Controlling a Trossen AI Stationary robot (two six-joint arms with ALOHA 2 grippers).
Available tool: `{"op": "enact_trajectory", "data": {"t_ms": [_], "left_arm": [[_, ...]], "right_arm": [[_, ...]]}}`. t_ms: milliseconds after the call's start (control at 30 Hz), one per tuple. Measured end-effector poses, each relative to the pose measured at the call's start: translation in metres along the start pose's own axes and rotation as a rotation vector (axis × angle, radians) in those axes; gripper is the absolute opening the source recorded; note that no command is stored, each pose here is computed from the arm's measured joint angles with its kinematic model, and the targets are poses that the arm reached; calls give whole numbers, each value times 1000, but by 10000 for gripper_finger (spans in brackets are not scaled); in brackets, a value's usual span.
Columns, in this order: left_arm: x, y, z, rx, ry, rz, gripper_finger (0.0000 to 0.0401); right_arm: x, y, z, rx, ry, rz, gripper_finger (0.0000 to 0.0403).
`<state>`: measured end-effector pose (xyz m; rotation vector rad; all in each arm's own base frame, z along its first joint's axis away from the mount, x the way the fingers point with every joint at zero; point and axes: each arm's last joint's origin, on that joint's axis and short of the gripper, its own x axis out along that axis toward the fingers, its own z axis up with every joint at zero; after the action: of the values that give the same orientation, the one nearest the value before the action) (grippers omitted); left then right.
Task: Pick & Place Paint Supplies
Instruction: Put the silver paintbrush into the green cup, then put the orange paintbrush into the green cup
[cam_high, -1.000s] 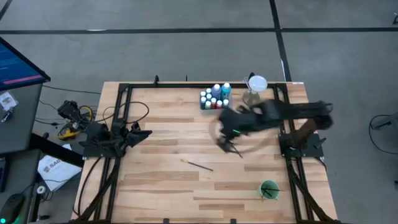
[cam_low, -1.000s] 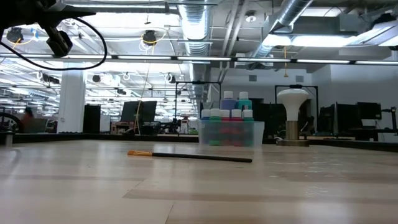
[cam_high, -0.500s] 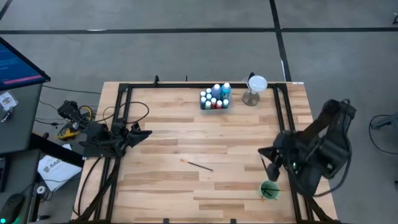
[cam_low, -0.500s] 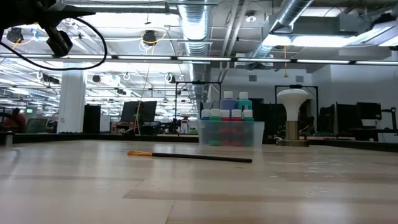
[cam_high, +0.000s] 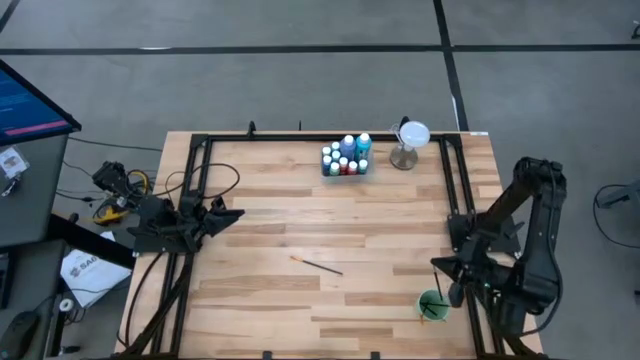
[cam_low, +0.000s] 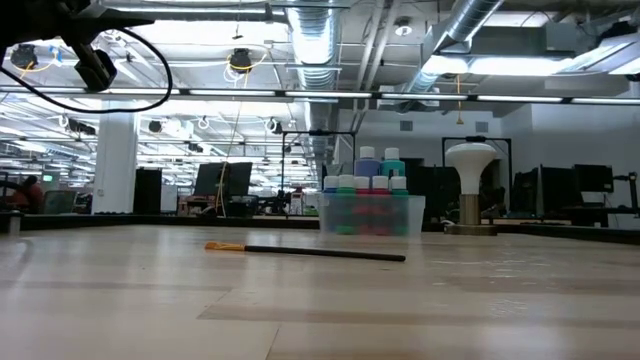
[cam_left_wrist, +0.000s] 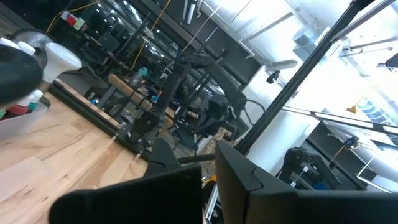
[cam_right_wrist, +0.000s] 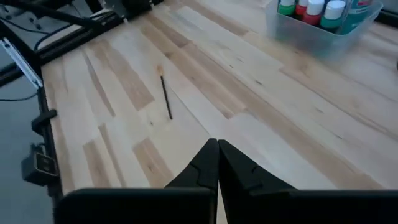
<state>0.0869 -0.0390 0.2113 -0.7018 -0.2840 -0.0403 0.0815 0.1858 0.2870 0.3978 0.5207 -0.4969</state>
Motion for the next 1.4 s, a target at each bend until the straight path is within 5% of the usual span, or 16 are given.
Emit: {"op": "enact_trajectory", "data": {"t_ms": [667, 1067, 1233, 1400], "left_arm": [[0, 0, 0, 0, -1, 2, 2], [0, 0, 0, 0, -1, 1, 2], [0, 0, 0, 0, 0, -1, 2], [0, 0, 0, 0, 0, -2, 2]], "right_arm": [[-7, -2, -32, -218, -54, 187, 4], [-9, 0, -35, -251, 2, 198, 128], [-2, 10, -12, -275, 101, 100, 184], [39, 37, 36, -353, 240, 22, 198]]}}
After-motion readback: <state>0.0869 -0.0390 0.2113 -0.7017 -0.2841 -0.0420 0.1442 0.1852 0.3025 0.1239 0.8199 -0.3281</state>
